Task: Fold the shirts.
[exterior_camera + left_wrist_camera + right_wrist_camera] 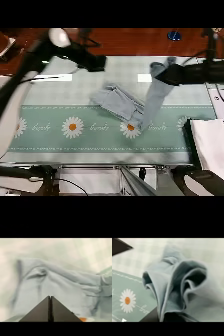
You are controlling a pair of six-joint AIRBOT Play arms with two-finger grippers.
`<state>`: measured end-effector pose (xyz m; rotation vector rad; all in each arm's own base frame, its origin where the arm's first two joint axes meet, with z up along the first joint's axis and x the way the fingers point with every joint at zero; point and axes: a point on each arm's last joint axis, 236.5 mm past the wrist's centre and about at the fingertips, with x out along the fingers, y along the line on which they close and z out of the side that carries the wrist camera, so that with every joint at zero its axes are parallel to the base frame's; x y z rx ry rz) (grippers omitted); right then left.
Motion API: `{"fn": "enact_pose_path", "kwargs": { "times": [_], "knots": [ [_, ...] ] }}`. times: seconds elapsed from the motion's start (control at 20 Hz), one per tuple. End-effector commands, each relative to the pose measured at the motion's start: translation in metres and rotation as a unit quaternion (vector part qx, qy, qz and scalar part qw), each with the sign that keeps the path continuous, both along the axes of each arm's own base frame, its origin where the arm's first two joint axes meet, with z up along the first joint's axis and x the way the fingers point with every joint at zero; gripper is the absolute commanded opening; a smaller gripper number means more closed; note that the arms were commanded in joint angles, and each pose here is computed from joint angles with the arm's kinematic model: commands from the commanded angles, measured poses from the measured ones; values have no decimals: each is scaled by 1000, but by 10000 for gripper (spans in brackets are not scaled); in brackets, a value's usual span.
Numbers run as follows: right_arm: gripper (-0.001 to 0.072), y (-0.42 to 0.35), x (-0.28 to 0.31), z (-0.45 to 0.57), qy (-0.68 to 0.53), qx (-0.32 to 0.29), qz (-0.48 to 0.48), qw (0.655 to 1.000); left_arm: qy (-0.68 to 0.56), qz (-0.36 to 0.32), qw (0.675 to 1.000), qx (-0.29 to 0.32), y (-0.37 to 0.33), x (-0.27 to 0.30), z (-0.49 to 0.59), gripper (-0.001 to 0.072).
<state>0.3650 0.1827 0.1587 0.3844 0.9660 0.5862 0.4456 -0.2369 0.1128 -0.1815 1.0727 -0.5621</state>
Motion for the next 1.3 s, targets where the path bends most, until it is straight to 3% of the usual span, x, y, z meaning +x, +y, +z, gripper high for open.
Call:
{"fn": "enact_pose_path", "kwargs": {
  "times": [0.0,0.35,0.4,0.45,0.5,0.55,0.8,1.05,1.25],
  "knots": [
    [29,77,36,-18,12,21,46,999,-103,109,988,35,114,-29,69,16],
    [30,169,67,-124,100,8,84,991,-122,160,979,1,137,-132,40,16],
    [56,177,65,-139,114,7,87,990,-110,171,979,-13,135,-138,24,16],
    [196,184,61,-150,127,10,90,988,-99,176,979,-29,131,-141,10,16],
    [386,189,55,-157,144,16,95,985,-83,183,979,-46,126,-142,-6,16],
    [415,187,55,-159,146,13,96,985,-70,192,977,-61,122,-142,-20,16],
    [414,81,69,-80,128,12,70,989,-38,211,974,-69,121,-139,-56,16],
    [413,-122,22,-33,78,-159,-93,980,-39,212,974,-69,121,-138,-57,16],
    [405,-145,-40,-108,83,-80,-264,958,-45,215,973,-71,122,-135,-55,16]
  ]
}}
